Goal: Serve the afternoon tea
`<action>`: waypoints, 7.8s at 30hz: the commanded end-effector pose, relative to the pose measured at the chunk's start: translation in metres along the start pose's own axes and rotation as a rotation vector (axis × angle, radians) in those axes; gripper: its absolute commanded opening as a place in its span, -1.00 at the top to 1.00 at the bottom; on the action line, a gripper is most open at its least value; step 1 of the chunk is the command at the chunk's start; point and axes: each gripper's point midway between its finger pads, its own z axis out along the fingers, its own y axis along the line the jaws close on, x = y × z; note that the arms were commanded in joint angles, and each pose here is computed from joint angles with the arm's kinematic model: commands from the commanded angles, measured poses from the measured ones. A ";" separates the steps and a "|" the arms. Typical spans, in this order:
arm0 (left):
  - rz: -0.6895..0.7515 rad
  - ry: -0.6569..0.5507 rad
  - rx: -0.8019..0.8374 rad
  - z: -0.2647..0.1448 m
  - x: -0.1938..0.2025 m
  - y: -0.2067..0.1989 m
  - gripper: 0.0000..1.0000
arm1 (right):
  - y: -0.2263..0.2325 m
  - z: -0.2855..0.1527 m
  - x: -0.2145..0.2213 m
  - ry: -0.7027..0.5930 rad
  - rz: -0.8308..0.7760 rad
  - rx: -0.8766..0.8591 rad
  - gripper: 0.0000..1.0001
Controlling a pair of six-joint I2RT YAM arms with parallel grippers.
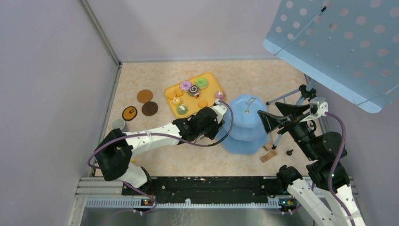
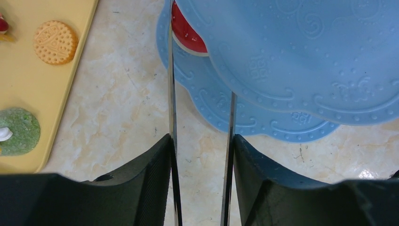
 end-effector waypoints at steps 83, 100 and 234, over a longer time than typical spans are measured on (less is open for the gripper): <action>-0.382 0.058 -0.354 0.076 -0.088 0.226 -0.33 | 0.006 0.007 -0.003 -0.035 0.014 -0.042 -0.94; -0.313 -0.068 -0.364 0.003 -0.148 0.225 0.02 | 0.007 0.006 -0.008 -0.045 0.013 -0.040 -0.94; -0.573 -0.068 -0.546 -0.033 -0.109 0.263 -0.37 | 0.007 -0.002 -0.023 -0.085 -0.030 -0.030 -0.96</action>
